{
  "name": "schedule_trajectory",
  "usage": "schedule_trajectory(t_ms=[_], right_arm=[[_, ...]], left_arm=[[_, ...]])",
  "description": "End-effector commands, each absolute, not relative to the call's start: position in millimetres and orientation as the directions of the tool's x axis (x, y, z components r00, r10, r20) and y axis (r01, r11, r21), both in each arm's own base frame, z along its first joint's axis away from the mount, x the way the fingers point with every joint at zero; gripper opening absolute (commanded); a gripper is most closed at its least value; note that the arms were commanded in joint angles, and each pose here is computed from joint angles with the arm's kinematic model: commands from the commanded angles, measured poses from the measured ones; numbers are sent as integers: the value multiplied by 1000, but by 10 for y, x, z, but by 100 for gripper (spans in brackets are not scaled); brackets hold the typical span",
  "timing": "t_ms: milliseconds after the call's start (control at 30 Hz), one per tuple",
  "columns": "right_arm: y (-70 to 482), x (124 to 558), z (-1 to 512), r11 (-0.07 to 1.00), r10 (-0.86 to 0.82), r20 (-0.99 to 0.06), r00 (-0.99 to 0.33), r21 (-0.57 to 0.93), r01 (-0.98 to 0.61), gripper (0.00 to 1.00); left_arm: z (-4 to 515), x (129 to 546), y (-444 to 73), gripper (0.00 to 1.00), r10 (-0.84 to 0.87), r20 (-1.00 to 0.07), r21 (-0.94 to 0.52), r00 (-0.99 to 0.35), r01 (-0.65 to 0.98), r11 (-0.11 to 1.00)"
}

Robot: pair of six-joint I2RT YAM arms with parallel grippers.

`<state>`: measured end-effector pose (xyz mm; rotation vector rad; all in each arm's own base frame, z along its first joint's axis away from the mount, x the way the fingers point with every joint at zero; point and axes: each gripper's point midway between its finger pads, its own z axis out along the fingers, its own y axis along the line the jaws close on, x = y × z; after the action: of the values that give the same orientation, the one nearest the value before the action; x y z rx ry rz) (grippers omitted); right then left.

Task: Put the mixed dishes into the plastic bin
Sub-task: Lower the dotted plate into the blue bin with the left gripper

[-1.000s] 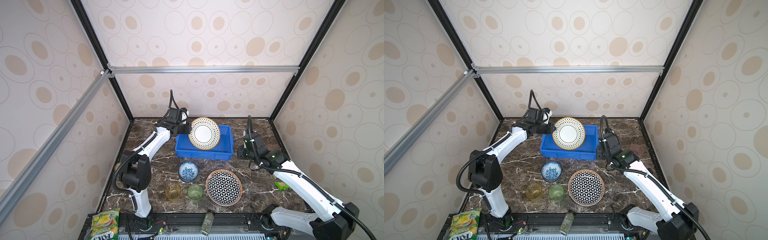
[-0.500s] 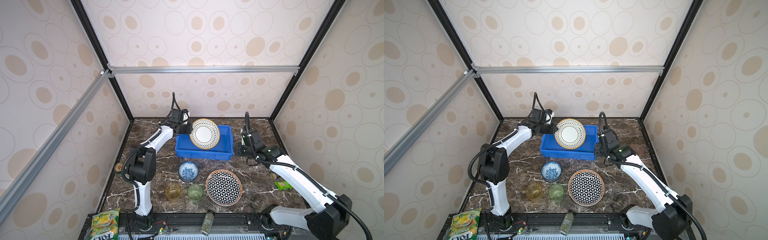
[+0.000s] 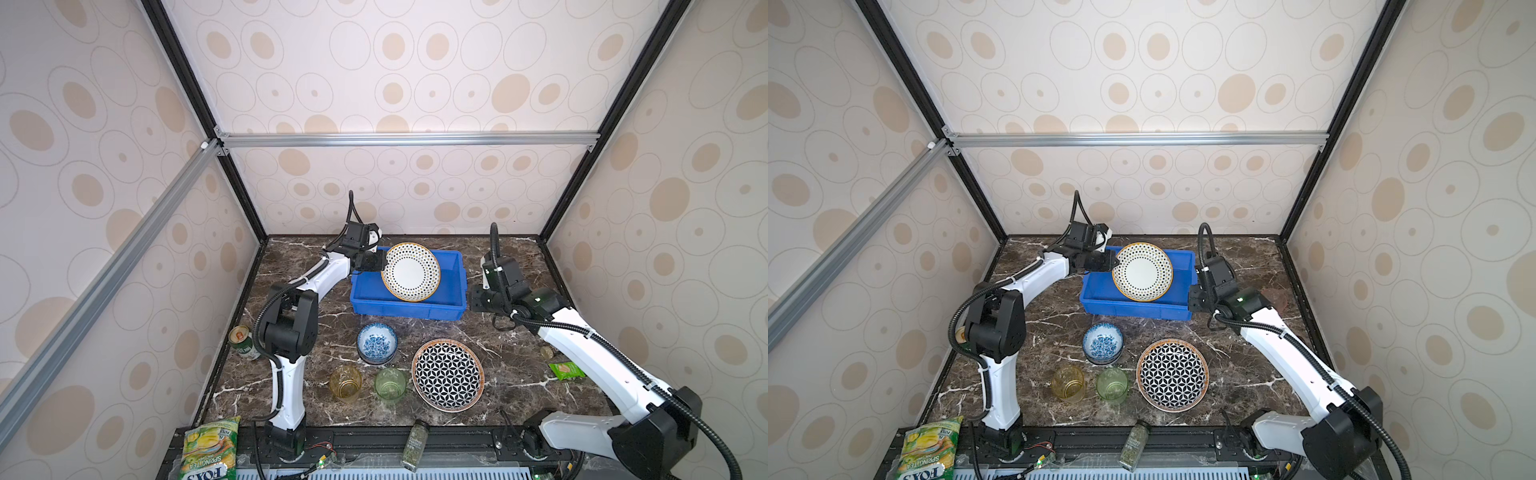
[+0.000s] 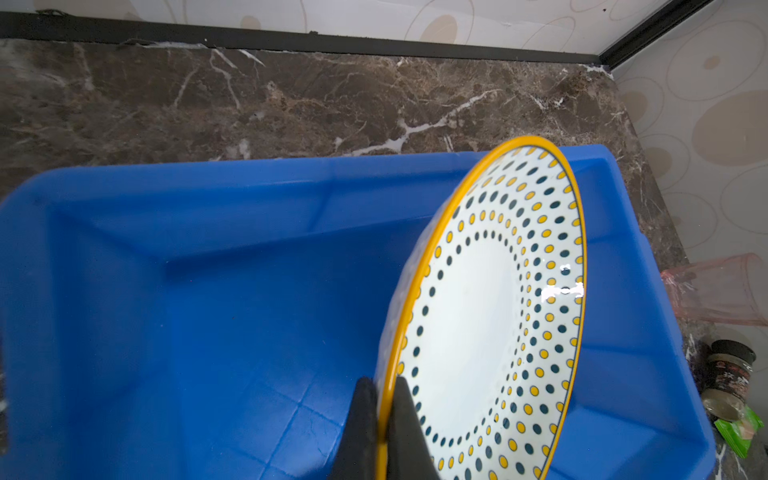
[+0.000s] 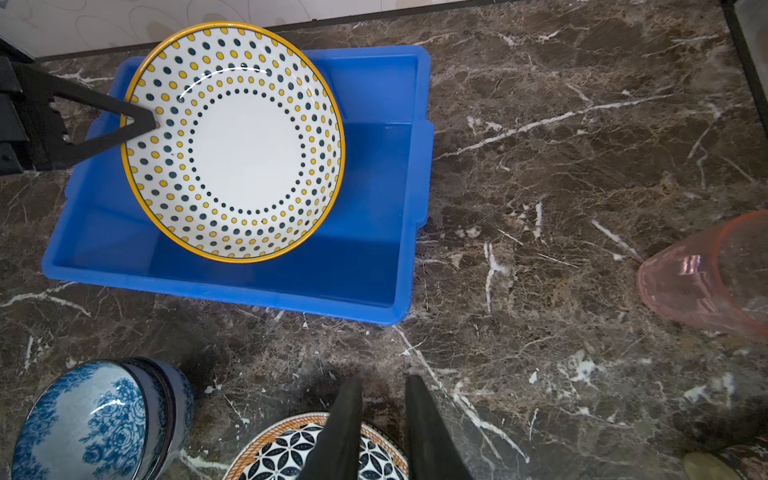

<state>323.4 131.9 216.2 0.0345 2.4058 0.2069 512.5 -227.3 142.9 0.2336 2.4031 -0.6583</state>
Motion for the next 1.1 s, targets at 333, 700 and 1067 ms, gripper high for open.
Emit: schedule_trajectory(t_ms=[333,700,1067], right_arm=[[1367,3272,2105,984,75,-640,-765,171,-47,24],[1387,3249,2087,982,76,-630,-773,183,-52,24],[1370,3201,2045,982,78,-622,-779,184,-49,25]], left_arm=[[1606,5209,-2297,0,-18,-656,-418,-755,344,841],[1371,5167,-2222,0,-11,-622,-397,-783,304,866],[1060,5120,-2120,0,-10,-570,-367,-822,243,898]])
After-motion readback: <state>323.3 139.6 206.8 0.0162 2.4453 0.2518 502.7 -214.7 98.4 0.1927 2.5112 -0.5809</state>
